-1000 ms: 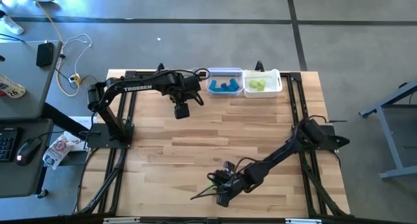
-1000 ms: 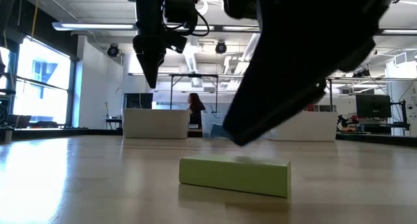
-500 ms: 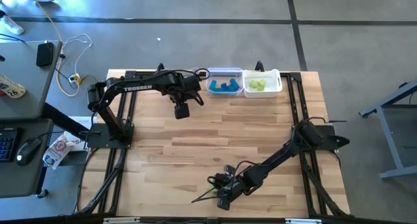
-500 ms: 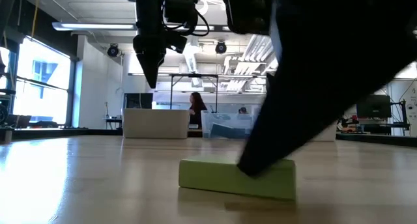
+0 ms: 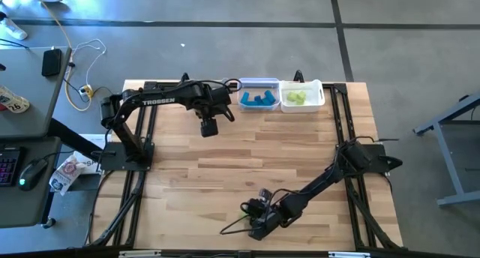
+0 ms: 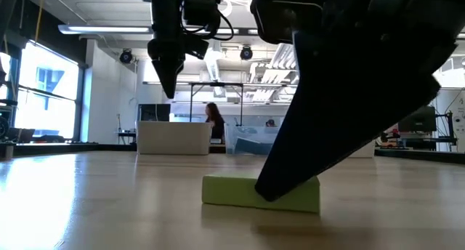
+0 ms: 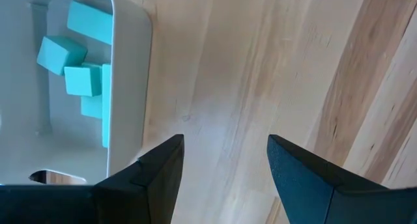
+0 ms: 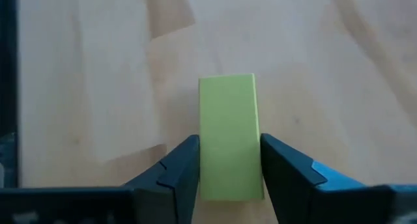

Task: Sort & place blocks by color
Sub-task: Put the green block into the white bin

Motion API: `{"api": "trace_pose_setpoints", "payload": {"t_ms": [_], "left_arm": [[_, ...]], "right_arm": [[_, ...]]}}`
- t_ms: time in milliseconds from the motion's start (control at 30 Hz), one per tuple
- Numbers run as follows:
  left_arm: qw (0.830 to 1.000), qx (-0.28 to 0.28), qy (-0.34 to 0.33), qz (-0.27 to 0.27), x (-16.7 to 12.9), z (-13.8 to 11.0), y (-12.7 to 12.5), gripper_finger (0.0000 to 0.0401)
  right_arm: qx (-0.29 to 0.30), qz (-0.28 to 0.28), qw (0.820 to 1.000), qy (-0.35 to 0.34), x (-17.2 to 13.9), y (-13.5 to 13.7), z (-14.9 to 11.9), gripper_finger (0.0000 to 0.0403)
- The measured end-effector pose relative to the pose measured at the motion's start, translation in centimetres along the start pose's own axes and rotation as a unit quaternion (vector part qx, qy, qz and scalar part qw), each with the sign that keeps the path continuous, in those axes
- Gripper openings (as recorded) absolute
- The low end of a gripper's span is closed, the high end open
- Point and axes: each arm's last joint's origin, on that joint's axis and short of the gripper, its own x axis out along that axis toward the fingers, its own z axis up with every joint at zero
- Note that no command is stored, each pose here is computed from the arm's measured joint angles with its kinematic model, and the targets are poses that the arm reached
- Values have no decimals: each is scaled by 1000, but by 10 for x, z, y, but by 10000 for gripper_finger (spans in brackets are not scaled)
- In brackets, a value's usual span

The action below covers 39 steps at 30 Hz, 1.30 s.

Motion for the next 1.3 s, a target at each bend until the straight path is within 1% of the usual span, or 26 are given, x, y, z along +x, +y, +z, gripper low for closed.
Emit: {"api": "trace_pose_setpoints", "payload": {"t_ms": [167,267,333,533,600,667,800,900,1000,1067,1233,1300], "left_arm": [[1000,4,-1,0,0,0,0,207],[1000,4,-1,0,0,0,0,207],[1000,11,-1,0,0,0,0,207],[999,42,-1,-1,0,0,0,207],[999,45,-3,-11,0,0,-1,207],[999,45,-5,-24,0,0,-1,207],[997,51,-21,-47,-5,-1,-2,207],[996,50,-46,-63,-11,0,-2,207],[992,49,-80,-81,-21,-2,-3,207],[991,48,-91,-85,-27,-4,-2,207],[985,44,-137,-97,-43,-12,-2,207],[982,43,-155,-99,-45,-19,-3,205]], "right_arm": [[-11,-56,998,-9,1,-9,-2,119],[-8,-84,996,-11,1,-14,-3,108],[0,-94,996,-3,2,-18,-2,105],[16,-96,995,8,0,-24,4,102],[17,-102,995,7,-5,-26,7,101],[18,-122,992,4,-12,-30,10,101],[36,-167,985,5,-33,-44,19,100],[54,-201,978,-12,-54,-54,30,99],[64,-236,970,-11,-72,-68,38,99],[76,-253,964,-19,-86,-77,46,99],[92,-306,947,-26,-122,-109,66,99],[102,-325,940,-32,-138,-125,76,99]]}}
